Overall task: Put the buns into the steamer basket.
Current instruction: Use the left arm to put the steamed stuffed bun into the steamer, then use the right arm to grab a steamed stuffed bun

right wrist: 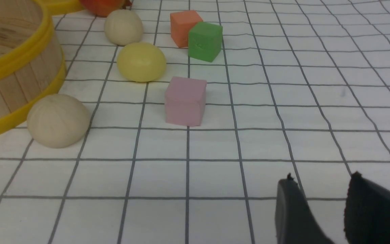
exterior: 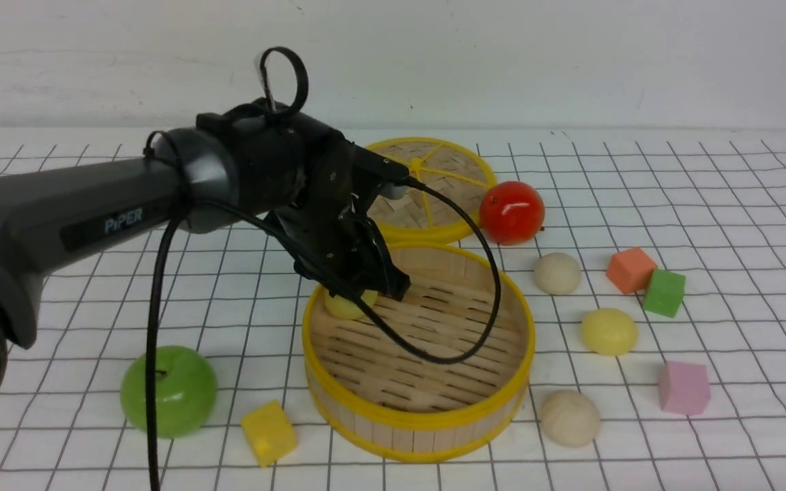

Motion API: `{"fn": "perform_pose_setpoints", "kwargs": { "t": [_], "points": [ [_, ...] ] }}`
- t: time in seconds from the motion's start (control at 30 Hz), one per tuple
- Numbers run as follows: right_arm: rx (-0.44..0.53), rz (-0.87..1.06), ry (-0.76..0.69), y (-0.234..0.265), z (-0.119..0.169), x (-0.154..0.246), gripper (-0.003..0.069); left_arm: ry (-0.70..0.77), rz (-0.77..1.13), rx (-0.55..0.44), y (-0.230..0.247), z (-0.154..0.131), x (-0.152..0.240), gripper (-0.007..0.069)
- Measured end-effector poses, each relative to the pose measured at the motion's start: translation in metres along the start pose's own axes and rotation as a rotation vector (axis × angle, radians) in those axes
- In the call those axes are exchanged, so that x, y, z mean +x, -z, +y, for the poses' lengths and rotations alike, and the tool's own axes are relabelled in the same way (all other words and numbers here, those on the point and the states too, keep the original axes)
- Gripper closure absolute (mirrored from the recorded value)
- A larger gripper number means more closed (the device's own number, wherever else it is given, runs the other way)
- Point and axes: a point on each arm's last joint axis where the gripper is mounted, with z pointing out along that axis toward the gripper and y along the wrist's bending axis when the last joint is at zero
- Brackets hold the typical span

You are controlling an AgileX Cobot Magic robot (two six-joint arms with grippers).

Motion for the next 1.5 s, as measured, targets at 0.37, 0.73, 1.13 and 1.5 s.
{"fn": "perform_pose_setpoints", "kwargs": {
  "t": [0.37, 0.73, 1.13, 1.5],
  "points": [
    [0.0, 0.0, 0.0, 0.0, 0.0, 0.0, 0.0419, 0.111, -0.049, 0.05, 0.081, -0.009, -0.005, 0.0076],
    [0.0, 0.0, 0.0, 0.0, 0.0, 0.0, 0.0419, 0.175, -0.338, 0.19, 0.208, -0.022, 0.077, 0.0638],
    [-0.025, -0.083, -0.136, -0.001, 0.002, -0.005, 0.0419, 0.292, -0.808, 0.316, 0.219, -0.009, 0.248, 0.0638],
    [-0.114, -0.354, -0.791, 0.005, -0.003, -0.03, 0.0419, 0.306, -0.984, 0.344, 0.199, -0.006, 0.32, 0.0638]
  ]
}}
